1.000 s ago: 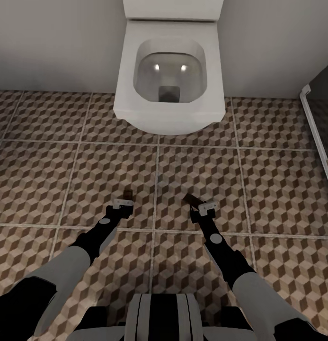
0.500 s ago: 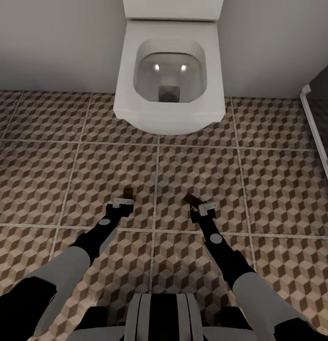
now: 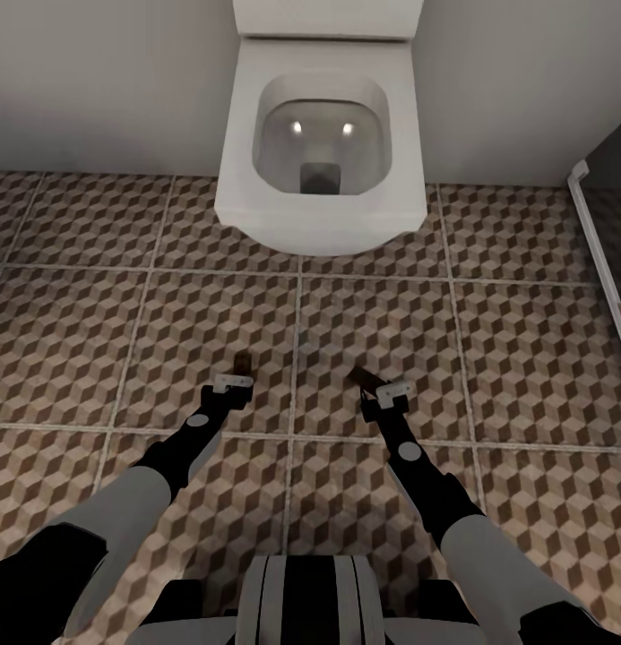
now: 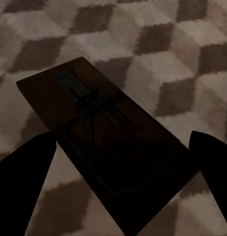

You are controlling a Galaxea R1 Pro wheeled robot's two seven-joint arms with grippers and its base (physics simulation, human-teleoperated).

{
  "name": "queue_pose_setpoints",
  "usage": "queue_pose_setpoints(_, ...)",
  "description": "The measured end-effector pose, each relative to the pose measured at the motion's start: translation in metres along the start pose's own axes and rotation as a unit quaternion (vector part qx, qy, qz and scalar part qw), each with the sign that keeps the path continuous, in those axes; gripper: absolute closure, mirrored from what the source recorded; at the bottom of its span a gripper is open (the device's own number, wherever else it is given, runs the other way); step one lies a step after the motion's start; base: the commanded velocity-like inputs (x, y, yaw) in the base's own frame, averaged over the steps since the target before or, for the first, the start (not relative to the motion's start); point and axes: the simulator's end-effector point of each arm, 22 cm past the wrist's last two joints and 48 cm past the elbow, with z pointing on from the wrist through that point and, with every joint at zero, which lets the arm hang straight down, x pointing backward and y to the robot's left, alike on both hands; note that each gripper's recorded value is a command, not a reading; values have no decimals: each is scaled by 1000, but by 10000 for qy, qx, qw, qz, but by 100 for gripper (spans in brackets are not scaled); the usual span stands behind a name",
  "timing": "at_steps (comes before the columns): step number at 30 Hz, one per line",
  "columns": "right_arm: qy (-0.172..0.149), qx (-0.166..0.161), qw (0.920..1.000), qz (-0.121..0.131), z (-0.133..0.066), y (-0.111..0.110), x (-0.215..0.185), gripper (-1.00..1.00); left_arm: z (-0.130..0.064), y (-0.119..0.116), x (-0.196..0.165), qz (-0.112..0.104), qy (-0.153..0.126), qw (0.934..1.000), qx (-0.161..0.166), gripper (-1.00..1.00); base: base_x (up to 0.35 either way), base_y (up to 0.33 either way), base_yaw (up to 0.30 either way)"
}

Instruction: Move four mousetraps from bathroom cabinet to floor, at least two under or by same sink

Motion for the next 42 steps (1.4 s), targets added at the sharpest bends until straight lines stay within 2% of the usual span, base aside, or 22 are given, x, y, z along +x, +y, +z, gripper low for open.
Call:
queue_pose_setpoints(18,5,1,10000,5,0,0,0,100,-1,1,8,16,80,10000,-5,100,175,0,0)
queue_pose_setpoints(23,200,10,9998,-15,-2,1,18,100,-1,-3,15,38,156,9999,21,100,185,0,0)
queue_pose_setpoints(31,295,97,9995,-31,-4,-2,27,100,-2,-9,24,75,252,9996,62,100,115,0,0)
queue_pose_setpoints(42,308,109,9995,-32,-4,-3,27,100,-4,-18,27,311,234,9991,172,100,6,0,0)
